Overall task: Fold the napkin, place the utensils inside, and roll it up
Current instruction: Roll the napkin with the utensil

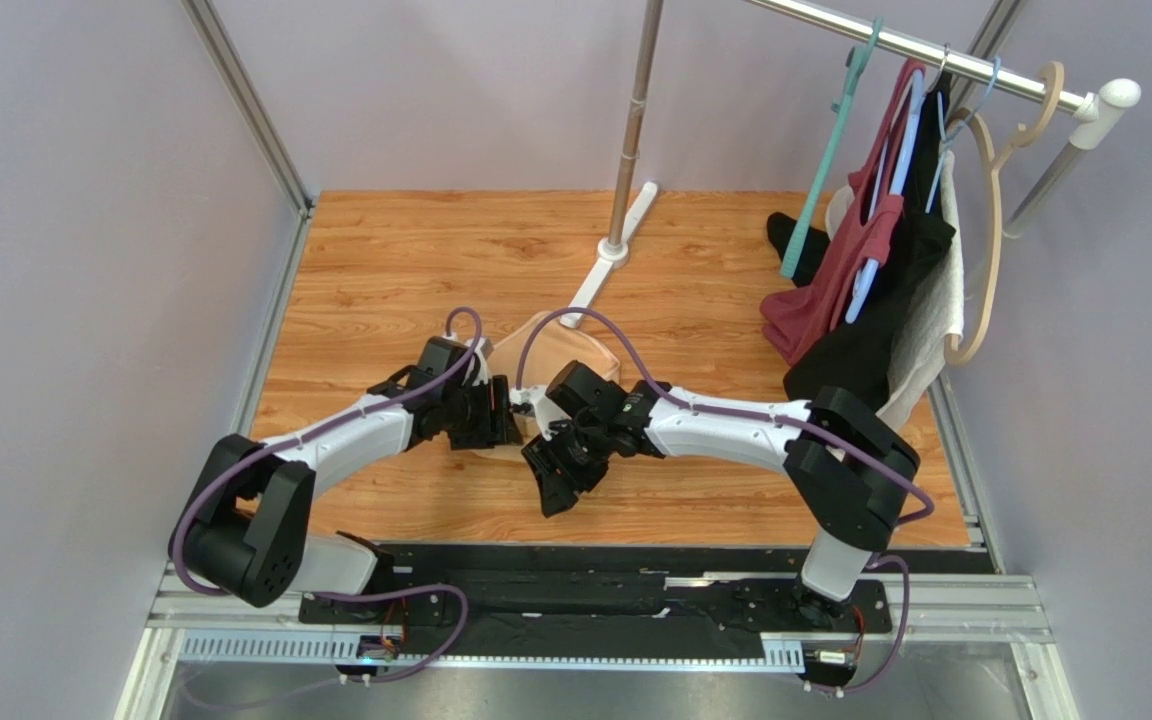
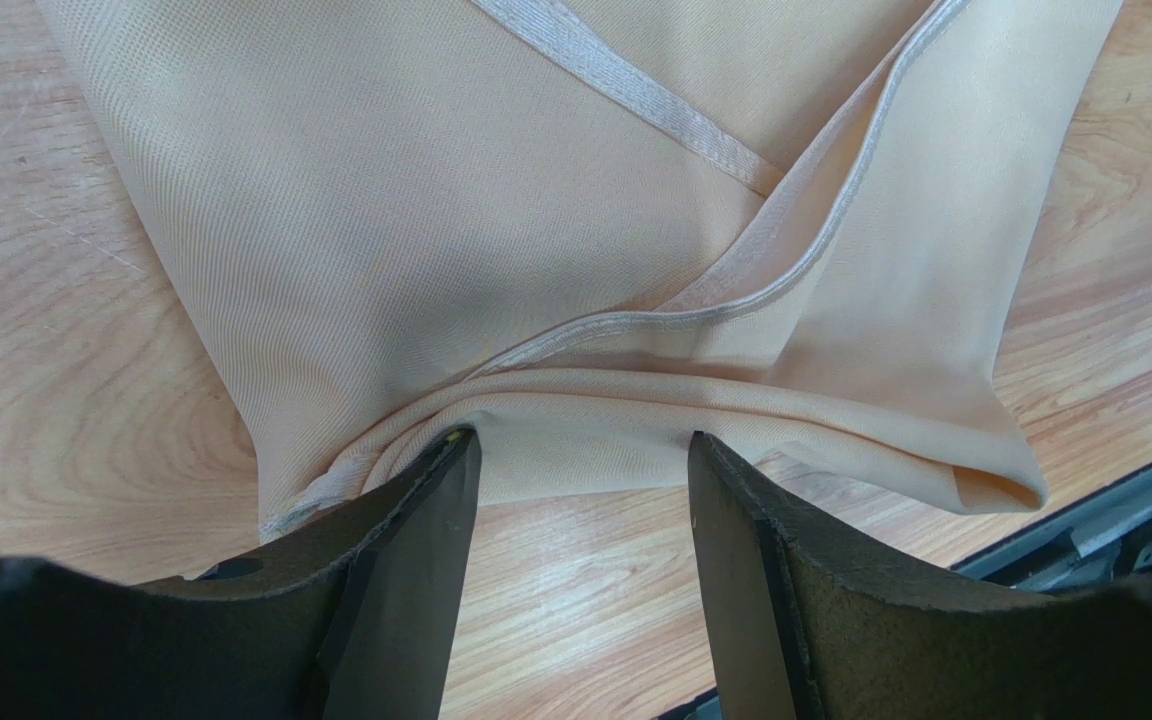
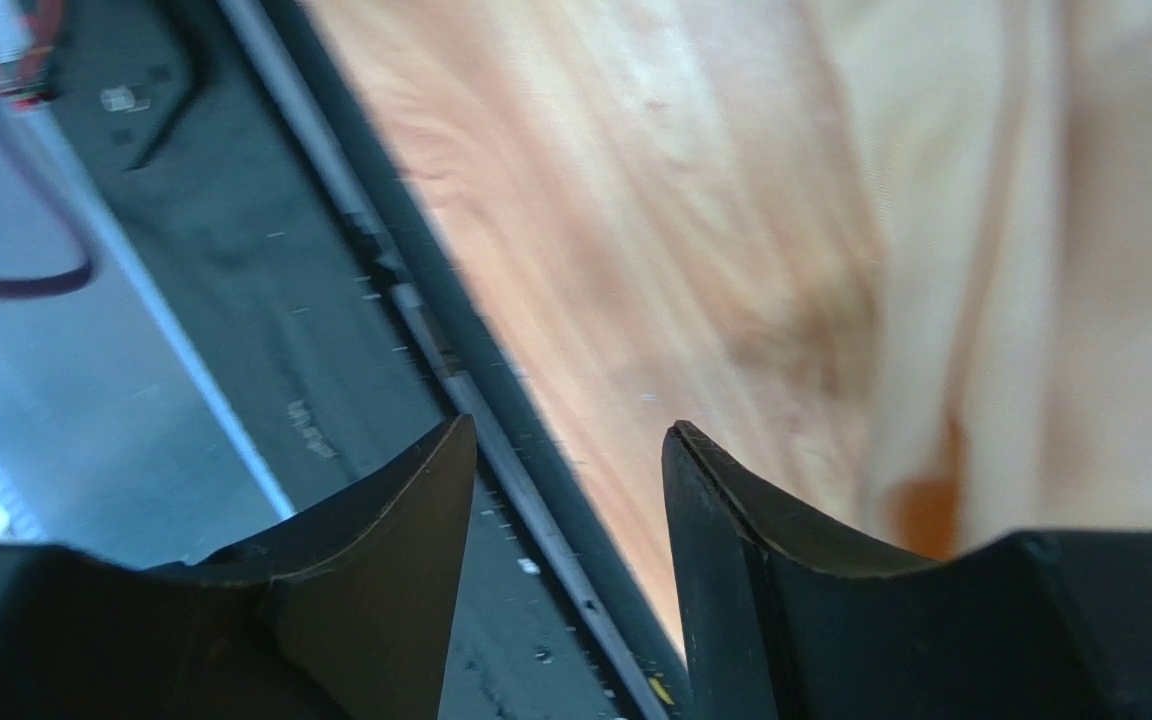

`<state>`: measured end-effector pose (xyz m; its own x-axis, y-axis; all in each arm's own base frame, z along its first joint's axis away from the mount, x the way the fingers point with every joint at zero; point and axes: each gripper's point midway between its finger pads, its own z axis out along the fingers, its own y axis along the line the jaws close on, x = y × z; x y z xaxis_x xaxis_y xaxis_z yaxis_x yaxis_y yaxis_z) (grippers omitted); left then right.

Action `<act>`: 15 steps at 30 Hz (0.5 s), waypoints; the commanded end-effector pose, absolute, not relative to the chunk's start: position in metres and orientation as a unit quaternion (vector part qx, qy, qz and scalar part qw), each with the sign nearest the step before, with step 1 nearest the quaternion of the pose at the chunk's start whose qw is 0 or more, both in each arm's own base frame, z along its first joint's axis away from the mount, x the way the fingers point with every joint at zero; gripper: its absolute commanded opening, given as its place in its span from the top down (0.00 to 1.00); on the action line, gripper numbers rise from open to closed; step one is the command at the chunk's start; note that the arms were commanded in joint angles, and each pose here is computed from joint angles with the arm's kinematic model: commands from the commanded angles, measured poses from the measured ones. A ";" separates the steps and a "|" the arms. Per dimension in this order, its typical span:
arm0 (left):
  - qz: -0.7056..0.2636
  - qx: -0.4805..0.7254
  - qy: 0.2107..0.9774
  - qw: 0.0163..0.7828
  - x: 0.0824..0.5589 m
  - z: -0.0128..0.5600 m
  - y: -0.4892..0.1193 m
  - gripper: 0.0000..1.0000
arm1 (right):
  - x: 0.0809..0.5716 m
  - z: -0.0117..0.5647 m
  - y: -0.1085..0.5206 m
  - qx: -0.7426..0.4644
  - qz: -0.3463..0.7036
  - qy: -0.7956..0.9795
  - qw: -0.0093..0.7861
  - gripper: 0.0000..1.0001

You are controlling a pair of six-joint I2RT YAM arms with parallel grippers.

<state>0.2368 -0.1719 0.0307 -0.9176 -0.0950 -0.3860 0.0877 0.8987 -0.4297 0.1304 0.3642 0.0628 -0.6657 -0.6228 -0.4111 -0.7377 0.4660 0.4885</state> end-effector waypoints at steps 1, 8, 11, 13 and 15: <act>-0.204 0.005 0.958 0.199 0.232 0.027 -0.161 0.37 | 0.157 0.051 0.355 -0.391 0.263 0.873 0.128 0.47; -0.202 0.008 0.959 0.201 0.231 0.028 -0.159 0.37 | 0.183 0.049 0.345 -0.378 0.218 0.886 0.158 0.47; -0.202 0.009 0.958 0.201 0.231 0.028 -0.159 0.37 | 0.190 0.051 0.343 -0.368 0.217 0.889 0.165 0.47; -0.202 0.010 0.959 0.199 0.230 0.028 -0.159 0.37 | 0.195 0.054 0.341 -0.361 0.218 0.891 0.170 0.47; -0.203 0.011 0.958 0.200 0.231 0.028 -0.160 0.37 | 0.201 0.056 0.338 -0.351 0.219 0.893 0.175 0.47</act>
